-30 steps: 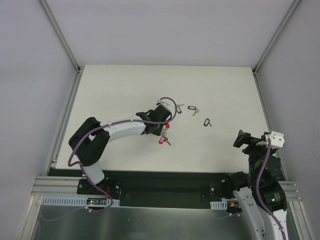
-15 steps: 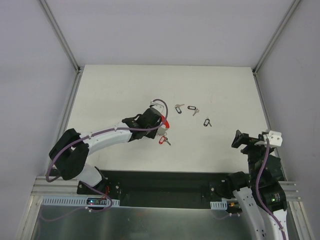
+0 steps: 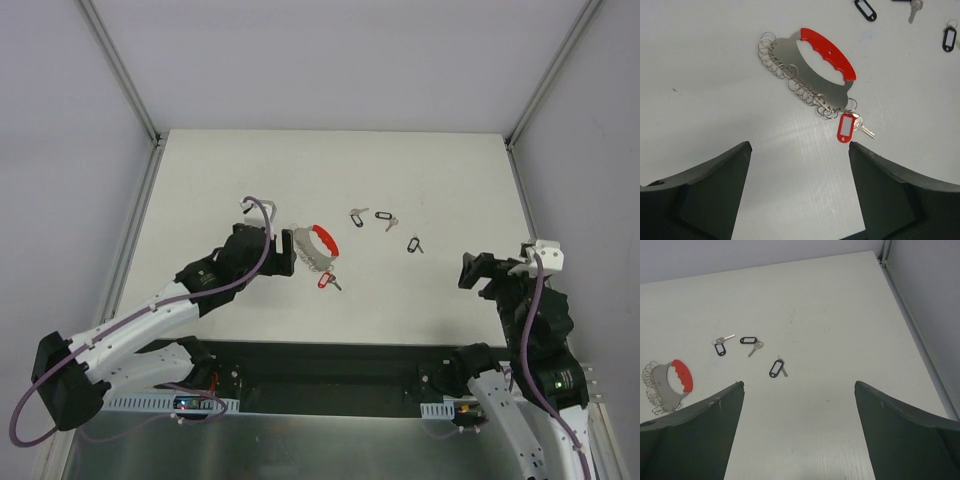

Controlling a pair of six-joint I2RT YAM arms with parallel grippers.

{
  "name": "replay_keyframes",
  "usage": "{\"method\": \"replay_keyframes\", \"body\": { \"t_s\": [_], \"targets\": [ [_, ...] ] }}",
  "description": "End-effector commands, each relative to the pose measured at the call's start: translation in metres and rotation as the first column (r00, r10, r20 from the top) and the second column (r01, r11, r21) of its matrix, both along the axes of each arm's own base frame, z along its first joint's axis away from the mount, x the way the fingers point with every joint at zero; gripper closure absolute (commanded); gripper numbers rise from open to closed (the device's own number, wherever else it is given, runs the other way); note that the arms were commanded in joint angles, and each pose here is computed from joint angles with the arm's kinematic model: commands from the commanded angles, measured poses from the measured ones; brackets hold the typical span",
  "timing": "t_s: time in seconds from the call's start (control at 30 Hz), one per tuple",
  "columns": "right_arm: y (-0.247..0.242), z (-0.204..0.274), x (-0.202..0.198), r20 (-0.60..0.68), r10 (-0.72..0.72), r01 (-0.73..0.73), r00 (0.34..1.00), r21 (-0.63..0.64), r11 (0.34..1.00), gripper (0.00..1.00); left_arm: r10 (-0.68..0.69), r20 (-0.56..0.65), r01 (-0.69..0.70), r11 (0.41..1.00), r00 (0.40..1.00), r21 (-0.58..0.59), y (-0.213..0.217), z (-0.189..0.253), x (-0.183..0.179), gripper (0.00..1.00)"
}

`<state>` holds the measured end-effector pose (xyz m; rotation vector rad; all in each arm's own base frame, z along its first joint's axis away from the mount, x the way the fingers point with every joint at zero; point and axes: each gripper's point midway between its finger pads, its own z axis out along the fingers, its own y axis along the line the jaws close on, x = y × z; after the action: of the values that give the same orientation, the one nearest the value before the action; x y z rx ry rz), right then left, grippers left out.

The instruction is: Put the keys on the keyring

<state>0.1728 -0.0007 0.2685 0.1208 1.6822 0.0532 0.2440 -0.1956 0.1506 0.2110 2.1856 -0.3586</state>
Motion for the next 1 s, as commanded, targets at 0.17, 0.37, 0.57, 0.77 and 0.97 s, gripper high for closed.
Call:
{"method": "replay_keyframes", "body": {
  "t_s": [0.17, 0.37, 0.57, 0.77, 0.97],
  "targets": [
    [0.049, -0.036, 0.039, -0.326, 0.169, -0.169, 0.930, 0.030, 0.985, 0.04, 0.141, 0.069, -0.139, 0.989, 0.988, -0.041, 0.045, 0.004, -0.011, 0.09],
    [0.107, -0.063, 0.063, -0.482, 0.390, -0.387, 0.785, 0.110, 0.915, 0.04, 0.157, 0.060, -0.158, 0.987, 0.986, 0.009, 0.055, -0.014, -0.015, 0.08],
    [0.170, -0.092, 0.093, -0.573, 0.410, -0.559, 0.710, -0.103, 0.823, 0.04, 0.190, 0.056, -0.194, 0.978, 0.980, 0.078, 0.065, -0.030, -0.012, 0.05],
    [0.258, -0.114, 0.110, -0.606, 0.517, -0.736, 0.604, -0.178, 0.653, 0.04, 0.217, 0.061, -0.223, 0.966, 0.974, 0.132, 0.072, -0.042, -0.008, 0.01],
    [0.312, -0.083, 0.116, -0.378, 0.681, -0.772, 0.627, -0.186, 0.608, 0.04, 0.259, 0.091, -0.269, 0.954, 0.962, 0.129, 0.081, -0.052, -0.006, 0.01]
  ]
}}
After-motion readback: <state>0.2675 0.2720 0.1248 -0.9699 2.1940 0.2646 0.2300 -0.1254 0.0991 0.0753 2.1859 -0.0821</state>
